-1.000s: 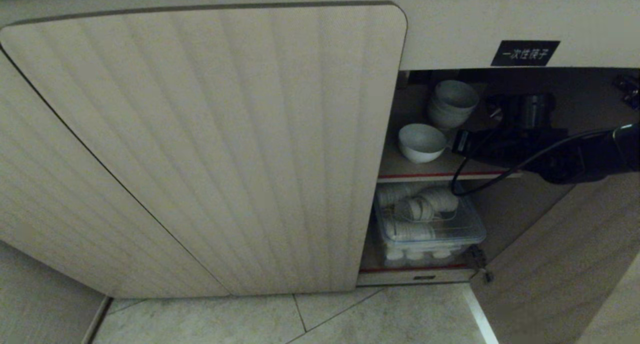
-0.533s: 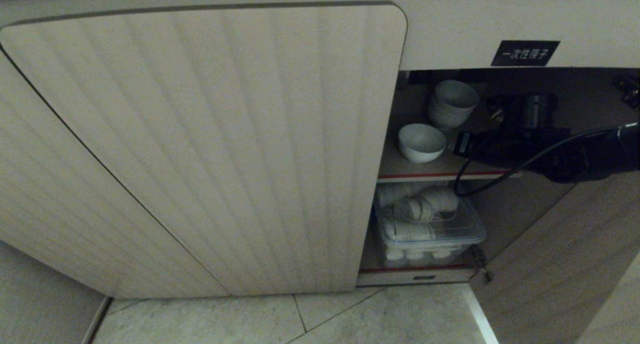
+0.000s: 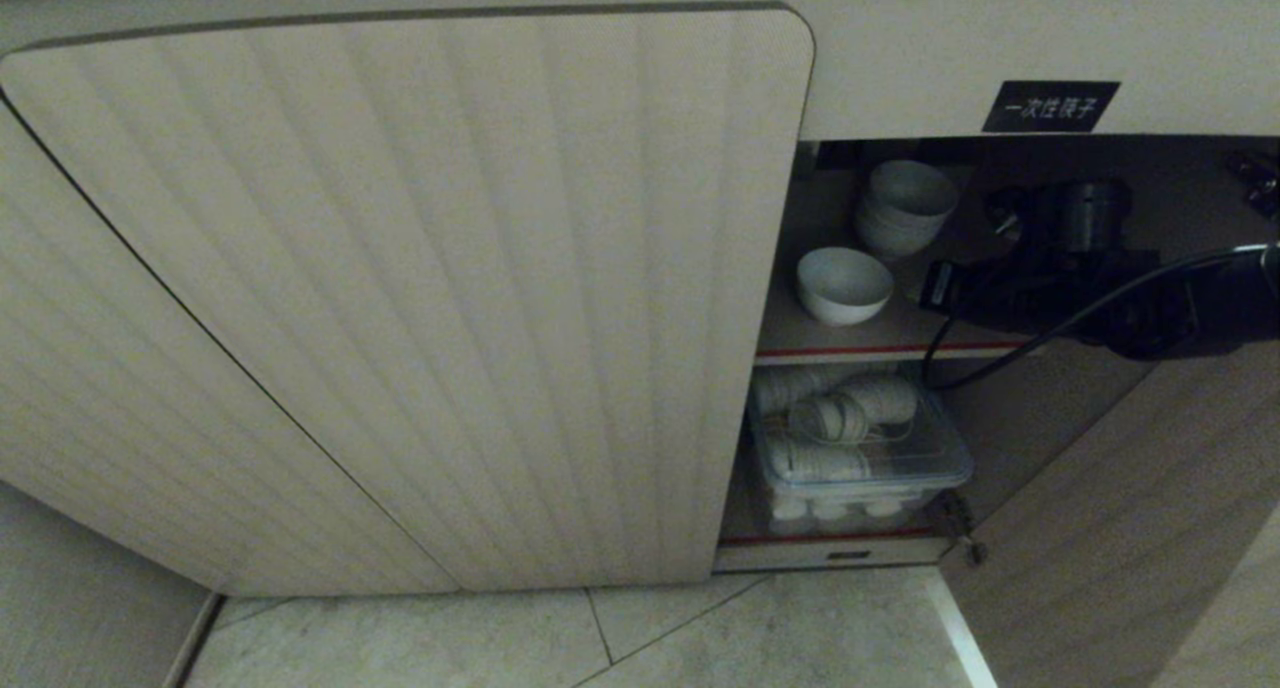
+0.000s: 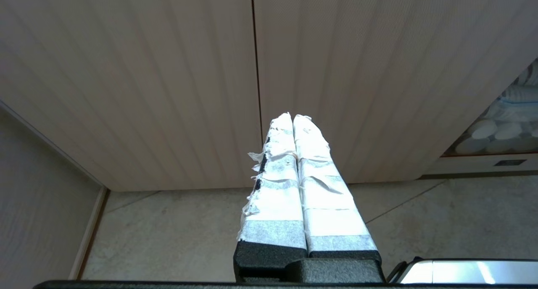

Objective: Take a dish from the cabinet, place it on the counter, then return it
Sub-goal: Take the bowl from the cabinet

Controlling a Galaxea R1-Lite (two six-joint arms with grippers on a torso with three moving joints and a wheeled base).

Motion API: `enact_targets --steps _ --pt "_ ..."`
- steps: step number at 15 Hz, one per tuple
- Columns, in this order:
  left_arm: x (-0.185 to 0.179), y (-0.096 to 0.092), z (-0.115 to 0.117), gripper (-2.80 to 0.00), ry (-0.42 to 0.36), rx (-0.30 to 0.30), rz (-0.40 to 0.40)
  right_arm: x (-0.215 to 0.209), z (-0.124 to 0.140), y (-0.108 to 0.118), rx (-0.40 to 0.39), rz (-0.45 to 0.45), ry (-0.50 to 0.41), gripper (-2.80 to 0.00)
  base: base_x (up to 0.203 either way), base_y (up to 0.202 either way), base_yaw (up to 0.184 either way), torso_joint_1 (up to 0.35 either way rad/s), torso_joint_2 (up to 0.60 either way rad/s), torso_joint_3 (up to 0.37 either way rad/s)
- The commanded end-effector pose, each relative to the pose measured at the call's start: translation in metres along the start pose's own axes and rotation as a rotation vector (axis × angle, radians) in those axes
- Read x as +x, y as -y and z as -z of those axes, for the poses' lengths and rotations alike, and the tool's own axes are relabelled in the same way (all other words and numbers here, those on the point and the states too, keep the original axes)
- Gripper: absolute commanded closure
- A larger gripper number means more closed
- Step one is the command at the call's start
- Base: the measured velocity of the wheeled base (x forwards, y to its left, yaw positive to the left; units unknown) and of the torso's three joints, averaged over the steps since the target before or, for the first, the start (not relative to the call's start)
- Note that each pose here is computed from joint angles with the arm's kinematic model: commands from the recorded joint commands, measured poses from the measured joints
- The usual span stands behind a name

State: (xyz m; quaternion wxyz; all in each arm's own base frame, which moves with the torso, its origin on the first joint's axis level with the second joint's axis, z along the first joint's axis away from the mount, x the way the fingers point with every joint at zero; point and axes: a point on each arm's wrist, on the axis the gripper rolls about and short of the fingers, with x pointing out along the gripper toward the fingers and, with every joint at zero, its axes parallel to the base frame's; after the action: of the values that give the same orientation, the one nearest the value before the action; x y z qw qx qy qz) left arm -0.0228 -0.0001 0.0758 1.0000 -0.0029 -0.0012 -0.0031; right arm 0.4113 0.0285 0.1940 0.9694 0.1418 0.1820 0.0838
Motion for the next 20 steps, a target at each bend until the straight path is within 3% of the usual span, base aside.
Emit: enact_targets --steps 1,20 --pt "0.000 0.000 0.000 0.00 0.001 0.000 0.000 -0.003 -0.002 0.000 -0.015 -0.003 0.007 0.00 0.000 0.000 0.000 0.000 0.00 0.000" --pt "0.000 0.000 0.000 0.00 0.001 0.000 0.000 -0.015 -0.002 0.002 -0.016 0.018 -0.022 0.00 0.000 0.000 0.000 0.000 0.00 0.000"
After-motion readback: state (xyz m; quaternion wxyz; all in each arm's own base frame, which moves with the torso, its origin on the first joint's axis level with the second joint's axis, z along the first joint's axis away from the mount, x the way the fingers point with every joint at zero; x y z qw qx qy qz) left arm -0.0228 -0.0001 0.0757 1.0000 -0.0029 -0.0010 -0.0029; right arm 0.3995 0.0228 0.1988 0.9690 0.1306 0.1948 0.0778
